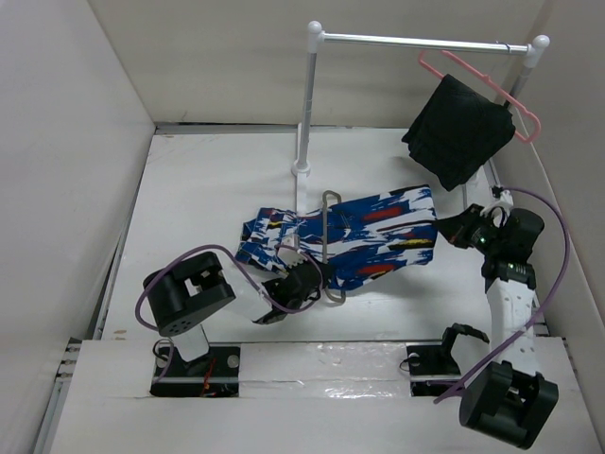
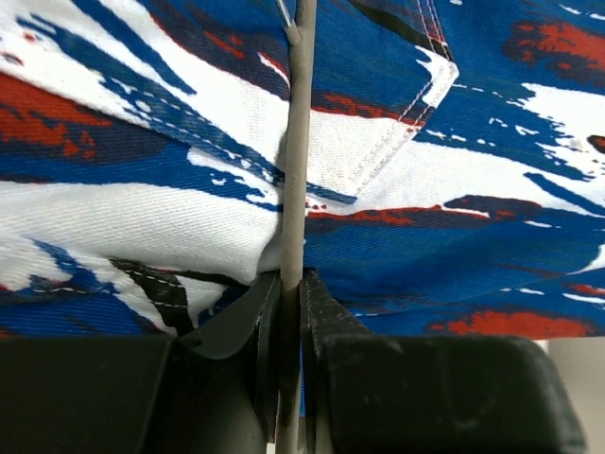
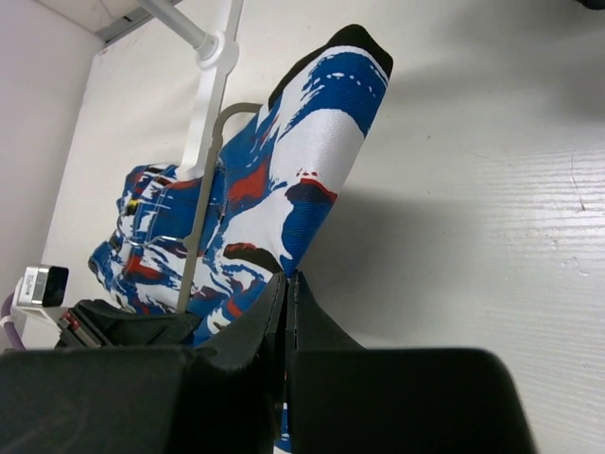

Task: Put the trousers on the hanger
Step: Place the trousers on the hanger, then place the hanger at the clothesline.

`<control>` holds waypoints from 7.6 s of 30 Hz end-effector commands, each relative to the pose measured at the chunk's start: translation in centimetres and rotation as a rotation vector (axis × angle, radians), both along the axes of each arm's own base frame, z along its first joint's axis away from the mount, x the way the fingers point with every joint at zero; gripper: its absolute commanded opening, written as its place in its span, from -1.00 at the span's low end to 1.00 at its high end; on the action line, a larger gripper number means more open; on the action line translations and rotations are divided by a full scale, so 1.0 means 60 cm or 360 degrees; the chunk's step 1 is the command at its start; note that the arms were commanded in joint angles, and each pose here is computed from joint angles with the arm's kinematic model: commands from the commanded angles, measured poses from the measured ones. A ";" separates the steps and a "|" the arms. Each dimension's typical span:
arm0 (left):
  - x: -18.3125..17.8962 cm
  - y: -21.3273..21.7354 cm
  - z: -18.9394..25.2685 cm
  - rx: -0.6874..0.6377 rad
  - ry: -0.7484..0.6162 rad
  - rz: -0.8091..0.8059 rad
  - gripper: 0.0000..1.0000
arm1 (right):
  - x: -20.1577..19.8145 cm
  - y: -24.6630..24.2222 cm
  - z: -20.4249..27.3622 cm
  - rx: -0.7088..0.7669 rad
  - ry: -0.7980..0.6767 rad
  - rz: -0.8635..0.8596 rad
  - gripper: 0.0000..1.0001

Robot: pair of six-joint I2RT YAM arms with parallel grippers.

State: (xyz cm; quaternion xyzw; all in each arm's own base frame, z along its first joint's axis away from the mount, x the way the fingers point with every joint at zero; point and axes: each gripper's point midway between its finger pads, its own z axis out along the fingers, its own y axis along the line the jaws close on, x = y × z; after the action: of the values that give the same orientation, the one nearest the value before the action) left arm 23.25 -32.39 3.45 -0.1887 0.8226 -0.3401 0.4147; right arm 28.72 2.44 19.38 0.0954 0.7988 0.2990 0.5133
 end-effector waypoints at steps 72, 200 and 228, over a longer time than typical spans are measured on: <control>-0.080 0.002 0.247 0.0142 -0.0716 -0.0181 -1.00 | -0.105 0.534 -0.025 0.0560 -0.0086 0.0981 -0.05; -0.087 0.206 0.405 -0.0040 -0.0762 0.0138 -0.55 | 0.251 0.321 0.487 0.1270 -0.0800 0.1128 -0.99; -0.086 0.211 0.409 -0.0014 -0.0754 0.0152 -0.55 | 0.340 0.296 0.512 0.1366 -0.0769 0.1071 -0.97</control>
State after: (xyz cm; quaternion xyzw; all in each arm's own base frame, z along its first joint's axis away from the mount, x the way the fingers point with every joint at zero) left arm 18.02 -19.91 25.80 -0.1268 0.7039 -0.3464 0.6070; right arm 53.32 21.45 40.95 0.0704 0.5532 0.7424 0.3713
